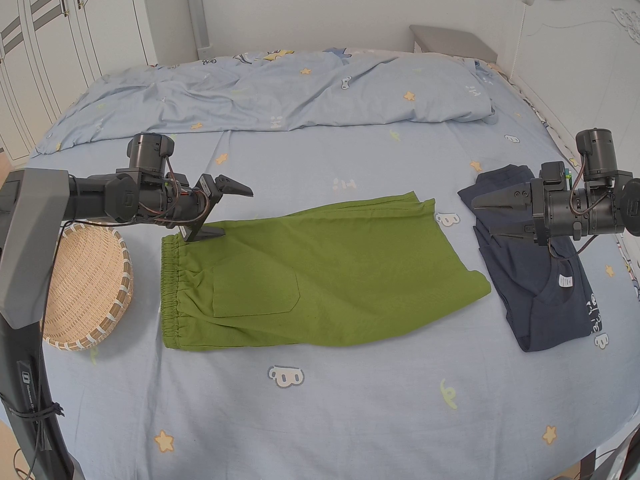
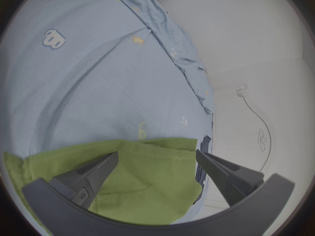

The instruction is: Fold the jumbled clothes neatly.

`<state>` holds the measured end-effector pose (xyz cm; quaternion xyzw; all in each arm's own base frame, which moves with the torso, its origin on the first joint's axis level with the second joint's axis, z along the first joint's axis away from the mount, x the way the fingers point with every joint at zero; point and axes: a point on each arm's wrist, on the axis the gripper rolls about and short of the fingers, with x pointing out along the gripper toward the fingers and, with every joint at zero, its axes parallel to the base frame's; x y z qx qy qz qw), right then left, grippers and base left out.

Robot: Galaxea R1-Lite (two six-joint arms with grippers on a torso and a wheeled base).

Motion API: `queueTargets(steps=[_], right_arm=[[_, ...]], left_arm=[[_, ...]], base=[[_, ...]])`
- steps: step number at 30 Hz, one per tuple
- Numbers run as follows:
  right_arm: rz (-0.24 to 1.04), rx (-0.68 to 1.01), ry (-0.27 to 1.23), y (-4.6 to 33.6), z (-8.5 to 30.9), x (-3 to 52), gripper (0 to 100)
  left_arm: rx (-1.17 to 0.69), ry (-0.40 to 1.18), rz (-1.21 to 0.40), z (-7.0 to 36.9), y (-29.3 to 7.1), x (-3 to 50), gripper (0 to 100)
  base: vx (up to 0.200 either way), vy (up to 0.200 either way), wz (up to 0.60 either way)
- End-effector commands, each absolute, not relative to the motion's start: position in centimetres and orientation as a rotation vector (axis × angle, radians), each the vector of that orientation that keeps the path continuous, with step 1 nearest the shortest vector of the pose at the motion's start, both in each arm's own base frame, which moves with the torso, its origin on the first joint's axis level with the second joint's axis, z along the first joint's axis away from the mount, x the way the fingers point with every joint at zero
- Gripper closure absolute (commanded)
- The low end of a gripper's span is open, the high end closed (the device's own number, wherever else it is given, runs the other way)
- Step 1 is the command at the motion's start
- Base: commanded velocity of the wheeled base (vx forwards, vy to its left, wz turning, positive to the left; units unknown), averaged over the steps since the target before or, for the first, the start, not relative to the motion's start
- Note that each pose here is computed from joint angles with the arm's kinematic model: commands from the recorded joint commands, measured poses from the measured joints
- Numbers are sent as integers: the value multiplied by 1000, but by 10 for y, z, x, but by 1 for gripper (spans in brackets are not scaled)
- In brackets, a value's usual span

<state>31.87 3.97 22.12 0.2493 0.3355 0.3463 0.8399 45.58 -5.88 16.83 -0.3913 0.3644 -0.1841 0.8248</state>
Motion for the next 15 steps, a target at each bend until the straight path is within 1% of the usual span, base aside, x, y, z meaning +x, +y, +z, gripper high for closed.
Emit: queueTargets(steps=[1, 2, 3, 5, 7, 8, 10, 11, 14, 15], right_arm=[[737, 525, 711, 41, 222, 317, 0], [737, 525, 711, 41, 222, 317, 0], [740, 521, 699, 41, 226, 314, 0], [744, 519, 692, 41, 228, 312, 0], [744, 519, 692, 41, 228, 312, 0], [746, 518, 695, 42, 228, 310, 0], [749, 518, 697, 43, 227, 309, 0], [759, 514, 700, 46, 227, 308, 0], [767, 512, 703, 48, 228, 305, 0], [786, 504, 715, 55, 227, 300, 0]], left_arm=[[-826, 756, -400, 203, -50, 408, 0], [-826, 756, -400, 203, -50, 408, 0], [-833, 778, -373, 202, -42, 387, 0], [-839, 774, -356, 200, -33, 368, 0], [-839, 774, -356, 200, -33, 368, 0], [-845, 764, -331, 183, -22, 344, 0], [-843, 758, -323, 176, -18, 332, 0], [-843, 739, -314, 165, -12, 314, 0], [-846, 725, -308, 157, -9, 302, 0], [-850, 714, -297, 136, -6, 286, 0]], base=[[0, 0, 0], [0, 0, 0], [0, 0, 0], [0, 0, 0], [0, 0, 0], [0, 0, 0], [0, 0, 0], [0, 0, 0], [0, 0, 0], [0, 0, 0]])
